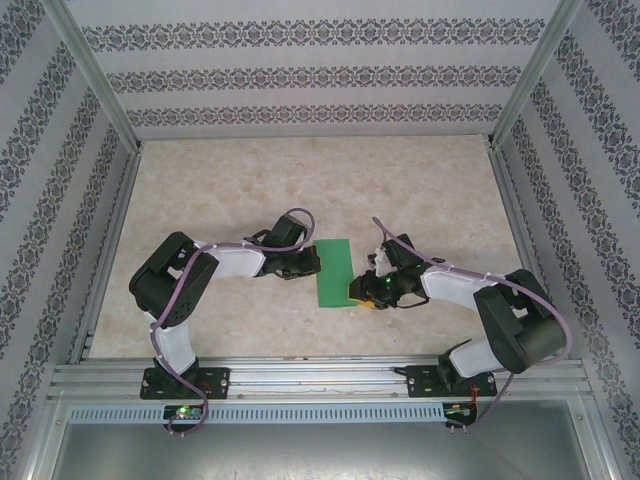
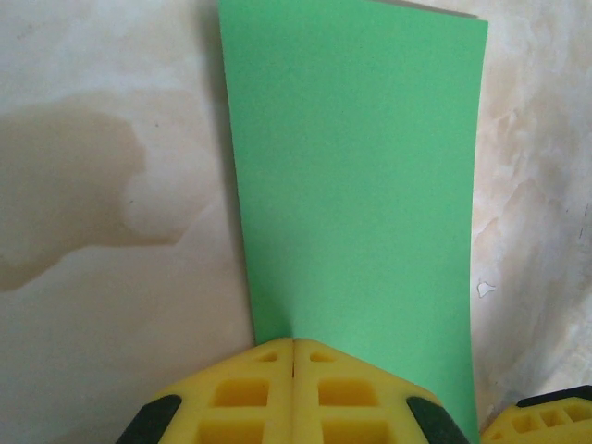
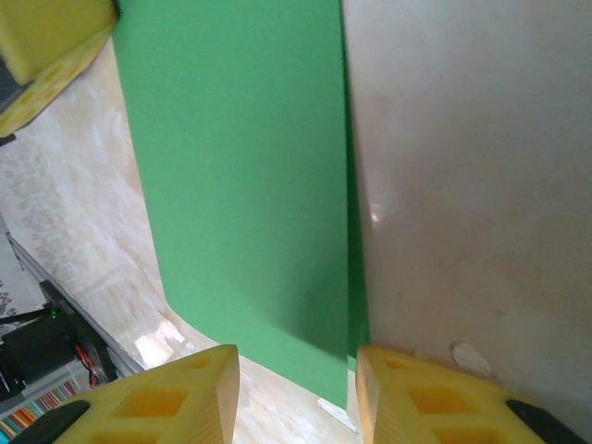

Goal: Fold a paper plane with a square sheet of paper (fold left side to right side)
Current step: Fold the triangle a second time at the center of the table.

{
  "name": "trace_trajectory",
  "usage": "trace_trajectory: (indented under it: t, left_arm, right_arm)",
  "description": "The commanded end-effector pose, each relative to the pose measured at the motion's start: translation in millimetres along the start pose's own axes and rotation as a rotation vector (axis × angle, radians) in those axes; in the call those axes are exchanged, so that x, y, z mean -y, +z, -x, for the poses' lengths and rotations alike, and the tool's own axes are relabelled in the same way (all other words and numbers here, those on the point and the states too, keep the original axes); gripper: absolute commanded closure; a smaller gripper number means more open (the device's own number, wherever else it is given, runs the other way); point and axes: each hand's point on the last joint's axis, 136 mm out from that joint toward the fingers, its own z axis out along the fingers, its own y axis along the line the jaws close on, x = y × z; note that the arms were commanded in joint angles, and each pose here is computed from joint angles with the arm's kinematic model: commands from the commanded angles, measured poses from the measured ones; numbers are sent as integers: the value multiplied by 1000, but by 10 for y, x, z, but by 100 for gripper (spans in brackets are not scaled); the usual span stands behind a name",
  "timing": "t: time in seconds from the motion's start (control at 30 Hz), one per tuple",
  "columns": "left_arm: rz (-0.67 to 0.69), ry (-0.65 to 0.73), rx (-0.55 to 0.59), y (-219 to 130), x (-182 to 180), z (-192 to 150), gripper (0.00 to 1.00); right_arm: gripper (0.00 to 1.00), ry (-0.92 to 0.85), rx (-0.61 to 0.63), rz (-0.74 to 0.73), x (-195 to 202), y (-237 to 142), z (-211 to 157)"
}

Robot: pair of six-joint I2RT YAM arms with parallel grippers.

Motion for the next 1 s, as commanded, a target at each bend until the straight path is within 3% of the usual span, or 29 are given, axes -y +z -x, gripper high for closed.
trace_trajectory:
  t: [0.0, 0.67, 0.97]
  left_arm:
    - [70, -20, -49, 48, -193, -209, 100]
    - [57, -10, -53, 53, -184, -228, 100]
    - [55, -6, -50, 53, -176, -224, 100]
  right_arm:
    - [62, 4, -12, 42, -51, 54, -1]
    - [65, -62, 42, 128, -289, 48, 638]
    - [74, -50, 41, 146, -238, 64, 844]
